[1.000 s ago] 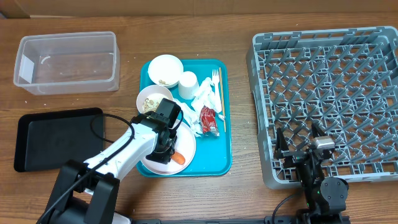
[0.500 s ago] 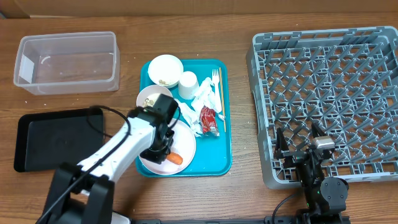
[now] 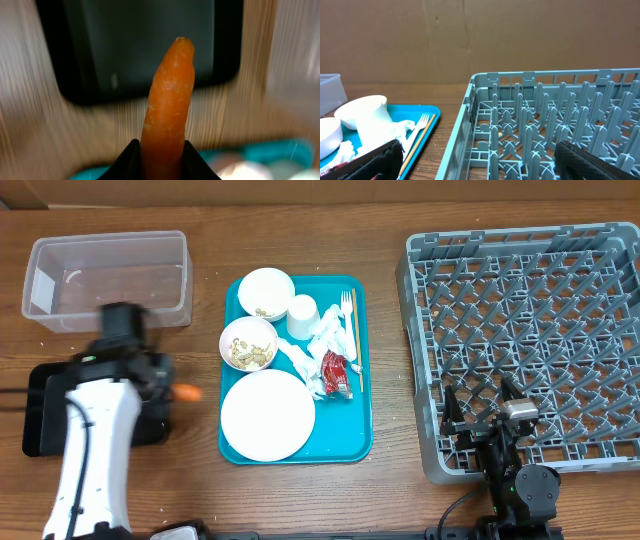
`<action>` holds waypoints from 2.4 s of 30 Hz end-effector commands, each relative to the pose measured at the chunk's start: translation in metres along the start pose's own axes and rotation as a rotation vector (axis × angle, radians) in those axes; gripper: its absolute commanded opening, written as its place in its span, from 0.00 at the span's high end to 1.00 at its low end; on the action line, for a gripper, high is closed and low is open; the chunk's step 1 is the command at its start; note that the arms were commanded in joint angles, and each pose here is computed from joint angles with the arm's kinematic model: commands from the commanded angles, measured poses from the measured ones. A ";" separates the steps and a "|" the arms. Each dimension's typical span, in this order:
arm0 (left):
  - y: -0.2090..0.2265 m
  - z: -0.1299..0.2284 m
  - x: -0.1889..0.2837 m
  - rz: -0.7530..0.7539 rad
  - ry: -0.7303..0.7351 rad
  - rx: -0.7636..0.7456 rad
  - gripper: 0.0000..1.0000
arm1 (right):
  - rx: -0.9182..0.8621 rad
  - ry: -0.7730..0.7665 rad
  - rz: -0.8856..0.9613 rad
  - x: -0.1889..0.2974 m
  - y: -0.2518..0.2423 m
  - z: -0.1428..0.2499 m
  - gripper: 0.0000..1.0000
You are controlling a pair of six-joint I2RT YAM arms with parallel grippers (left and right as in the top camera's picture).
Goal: Sort waste into correct bins and load items into the dishwasher rack
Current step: 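Carry the carrot left and release it onto the black tray, then move the left gripper to the peanut bowl and grasp its rim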
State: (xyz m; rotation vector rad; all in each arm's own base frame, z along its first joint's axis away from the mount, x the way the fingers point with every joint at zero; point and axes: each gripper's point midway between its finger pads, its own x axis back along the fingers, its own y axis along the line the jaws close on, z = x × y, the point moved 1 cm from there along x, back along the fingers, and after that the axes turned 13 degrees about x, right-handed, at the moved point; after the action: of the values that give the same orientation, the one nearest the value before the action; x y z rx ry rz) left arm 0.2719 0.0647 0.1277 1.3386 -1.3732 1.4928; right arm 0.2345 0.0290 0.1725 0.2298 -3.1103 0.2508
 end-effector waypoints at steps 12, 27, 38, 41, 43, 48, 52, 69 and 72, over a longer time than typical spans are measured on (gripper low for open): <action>0.010 -0.128 -0.082 -0.158 -0.147 0.252 0.48 | -0.003 -0.004 0.002 0.000 0.000 0.002 0.00; -0.029 -0.107 0.017 -0.002 -0.033 -0.018 0.00 | -0.003 -0.004 0.002 0.000 0.000 0.002 0.00; -0.054 0.045 0.070 0.239 0.114 -0.779 0.00 | -0.003 -0.004 0.002 0.000 0.000 0.002 0.00; -0.051 0.090 0.056 0.228 0.073 -0.998 0.00 | -0.003 -0.004 0.002 0.000 0.000 0.002 0.00; -0.050 0.107 0.043 0.192 0.006 -1.079 0.00 | -0.003 -0.004 0.002 0.000 0.000 0.002 0.00; -0.047 0.146 0.006 0.126 -0.023 -1.234 0.00 | -0.003 -0.004 0.002 0.000 0.000 0.002 0.00; -0.045 0.168 -0.022 0.092 -0.013 -1.364 0.00 | -0.003 -0.004 0.002 0.000 0.000 0.002 0.00; -0.038 0.219 -0.074 0.155 0.178 -1.745 0.14 | -0.003 -0.004 0.002 0.000 0.000 0.002 0.00; -0.038 0.218 -0.074 0.151 0.174 -1.746 0.28 | -0.003 -0.004 0.002 0.000 0.000 0.002 0.00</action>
State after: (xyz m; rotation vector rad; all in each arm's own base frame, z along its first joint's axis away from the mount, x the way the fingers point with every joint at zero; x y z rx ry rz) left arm 0.3782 -0.1245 0.0525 0.0129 -1.8316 0.0868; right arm 0.2345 0.0289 0.1725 0.2292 -3.1103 0.2496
